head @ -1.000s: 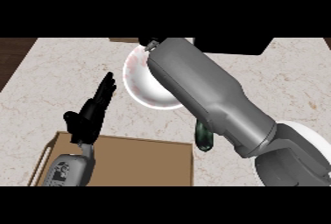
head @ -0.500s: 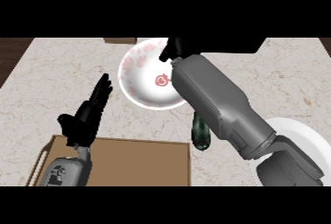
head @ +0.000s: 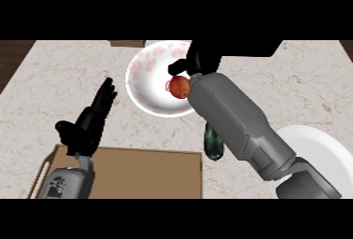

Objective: Pick the pear from the plate and place it in the bowl

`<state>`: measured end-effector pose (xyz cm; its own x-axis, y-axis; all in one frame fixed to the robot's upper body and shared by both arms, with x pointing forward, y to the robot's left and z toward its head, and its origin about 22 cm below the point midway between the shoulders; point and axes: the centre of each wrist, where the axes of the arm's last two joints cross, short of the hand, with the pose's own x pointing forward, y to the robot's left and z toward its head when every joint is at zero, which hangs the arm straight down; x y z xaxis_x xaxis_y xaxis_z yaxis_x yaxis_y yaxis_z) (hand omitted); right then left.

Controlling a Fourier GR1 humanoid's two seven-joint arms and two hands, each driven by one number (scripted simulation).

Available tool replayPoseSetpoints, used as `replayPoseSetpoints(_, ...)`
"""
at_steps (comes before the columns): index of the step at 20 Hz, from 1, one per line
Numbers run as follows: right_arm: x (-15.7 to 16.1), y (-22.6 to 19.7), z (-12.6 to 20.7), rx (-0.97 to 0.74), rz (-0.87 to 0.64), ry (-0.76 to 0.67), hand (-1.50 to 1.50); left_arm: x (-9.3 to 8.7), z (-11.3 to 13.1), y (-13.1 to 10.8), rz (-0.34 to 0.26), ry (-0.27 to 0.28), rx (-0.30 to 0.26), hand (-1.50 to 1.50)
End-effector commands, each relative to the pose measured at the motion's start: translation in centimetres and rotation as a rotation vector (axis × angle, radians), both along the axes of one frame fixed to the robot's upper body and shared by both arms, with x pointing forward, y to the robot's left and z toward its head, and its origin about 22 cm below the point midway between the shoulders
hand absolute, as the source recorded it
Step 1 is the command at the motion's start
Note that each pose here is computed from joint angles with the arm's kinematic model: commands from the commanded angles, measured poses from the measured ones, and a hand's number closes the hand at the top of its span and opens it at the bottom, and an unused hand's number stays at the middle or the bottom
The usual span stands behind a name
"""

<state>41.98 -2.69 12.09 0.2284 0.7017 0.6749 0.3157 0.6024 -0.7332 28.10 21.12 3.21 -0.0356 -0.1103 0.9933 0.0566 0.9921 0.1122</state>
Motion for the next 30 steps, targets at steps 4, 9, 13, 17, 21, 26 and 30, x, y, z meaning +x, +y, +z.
replayPoseSetpoints(4, 0.0, -0.6, 0.2, 0.101, -0.024, -0.288, -1.5, -1.5, -0.9, 0.6, 0.02, -0.002, -0.011, 0.0)
replayPoseSetpoints(9, -0.4, -0.3, 2.9, 0.239, -0.06, -0.319, -1.5, 0.0, 1.1, -0.6, 0.018, 0.029, -0.005, 0.0)
replayPoseSetpoints(13, -2.3, -0.8, 3.1, 0.333, -0.05, -0.302, -1.5, -1.1, -0.4, 1.4, 0.042, 0.006, 0.006, 0.0)
replayPoseSetpoints(17, -4.9, -2.1, 3.1, 0.407, -0.004, -0.337, -1.5, 0.0, 0.3, 0.3, 0.05, 0.014, 0.003, 0.0)
replayPoseSetpoints(21, -8.2, -4.7, 1.0, 0.44, 0.013, -0.322, -1.5, -0.8, 0.0, 0.9, 0.034, 0.006, -0.012, 0.0)
replayPoseSetpoints(26, -11.2, -3.4, -0.4, 0.482, 0.067, -0.327, -1.5, -0.3, 1.1, -0.8, 0.024, 0.01, -0.006, 0.0)
replayPoseSetpoints(30, -14.6, -5.7, -0.1, 0.466, 0.092, -0.304, -1.5, -0.6, -2.1, 1.1, 0.051, 0.016, 0.002, 0.0)
